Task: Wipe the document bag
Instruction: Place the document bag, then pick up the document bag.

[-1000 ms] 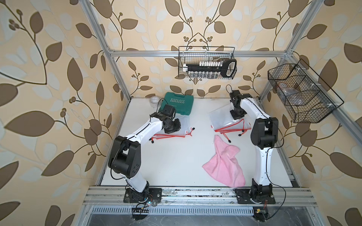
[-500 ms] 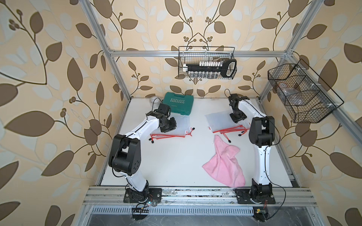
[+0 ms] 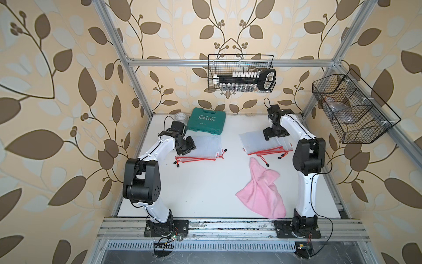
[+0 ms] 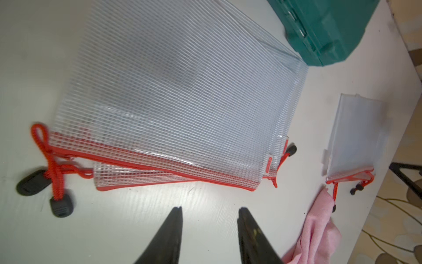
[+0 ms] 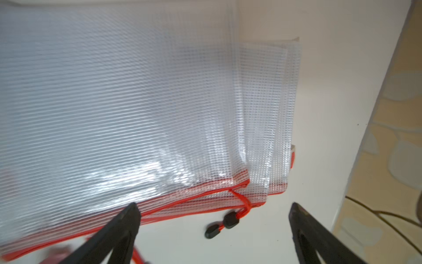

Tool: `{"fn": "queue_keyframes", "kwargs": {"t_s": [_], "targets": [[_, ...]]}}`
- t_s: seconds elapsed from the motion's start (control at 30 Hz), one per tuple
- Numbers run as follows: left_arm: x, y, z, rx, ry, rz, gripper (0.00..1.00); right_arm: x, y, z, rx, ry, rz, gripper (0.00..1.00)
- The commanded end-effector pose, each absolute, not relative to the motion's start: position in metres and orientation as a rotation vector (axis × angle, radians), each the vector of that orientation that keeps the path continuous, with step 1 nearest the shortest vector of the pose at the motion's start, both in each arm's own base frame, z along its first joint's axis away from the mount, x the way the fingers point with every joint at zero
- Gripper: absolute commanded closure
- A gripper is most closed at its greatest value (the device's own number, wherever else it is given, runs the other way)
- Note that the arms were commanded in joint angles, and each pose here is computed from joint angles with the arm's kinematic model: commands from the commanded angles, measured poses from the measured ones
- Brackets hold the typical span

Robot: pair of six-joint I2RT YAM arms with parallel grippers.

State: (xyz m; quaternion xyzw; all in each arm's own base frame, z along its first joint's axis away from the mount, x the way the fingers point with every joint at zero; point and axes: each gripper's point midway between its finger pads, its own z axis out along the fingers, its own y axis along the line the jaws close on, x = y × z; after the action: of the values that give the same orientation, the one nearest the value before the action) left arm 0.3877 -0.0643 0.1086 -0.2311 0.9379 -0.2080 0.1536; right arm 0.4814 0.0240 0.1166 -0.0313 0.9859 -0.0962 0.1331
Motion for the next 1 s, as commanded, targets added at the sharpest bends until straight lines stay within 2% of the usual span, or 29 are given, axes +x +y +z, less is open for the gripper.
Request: {"fn": "queue_keyframes", "kwargs": {"t_s": [0.0, 0.1, 0.13, 0.2, 0.27, 0.3, 0.37, 0.43, 0.67, 0.97], "targets": [[0.38, -0.04, 0.11, -0.782, 2.678, -0.602, 0.51, 0.465, 0.112, 0.136, -0.143, 2.826, 0.099, 0.02], [0.379, -0.019, 0.101, -0.908, 2.64, -0.607, 0.5, 0.456, 0.187, 0.14, -0.236, 2.783, 0.417, 0.03], [0.379, -0.012, 0.098, -0.942, 2.631, -0.596, 0.5, 0.456, 0.212, 0.143, -0.251, 2.754, 0.532, 0.09], [0.382, -0.001, 0.095, -0.977, 2.612, -0.585, 0.51, 0.456, 0.256, 0.147, -0.275, 2.713, 0.742, 0.34], [0.387, 0.006, 0.093, -0.993, 2.597, -0.579, 0.52, 0.458, 0.291, 0.148, -0.286, 2.681, 0.882, 0.74], [0.391, 0.008, 0.092, -0.995, 2.593, -0.582, 0.52, 0.457, 0.31, 0.146, -0.31, 2.675, 0.949, 0.87], [0.398, 0.011, 0.09, -0.995, 2.592, -0.58, 0.52, 0.454, 0.339, 0.142, -0.381, 2.677, 1.004, 0.97], [0.405, 0.013, 0.089, -0.996, 2.579, -0.58, 0.52, 0.454, 0.356, 0.124, -0.417, 2.708, 0.971, 1.0], [0.412, 0.021, 0.08, -1.0, 2.581, -0.549, 0.51, 0.45, 0.369, 0.057, -0.378, 2.833, 1.031, 1.0], [0.419, 0.027, 0.065, -1.004, 2.595, -0.515, 0.5, 0.438, 0.342, -0.007, -0.3, 3.004, 0.871, 1.0]]}}
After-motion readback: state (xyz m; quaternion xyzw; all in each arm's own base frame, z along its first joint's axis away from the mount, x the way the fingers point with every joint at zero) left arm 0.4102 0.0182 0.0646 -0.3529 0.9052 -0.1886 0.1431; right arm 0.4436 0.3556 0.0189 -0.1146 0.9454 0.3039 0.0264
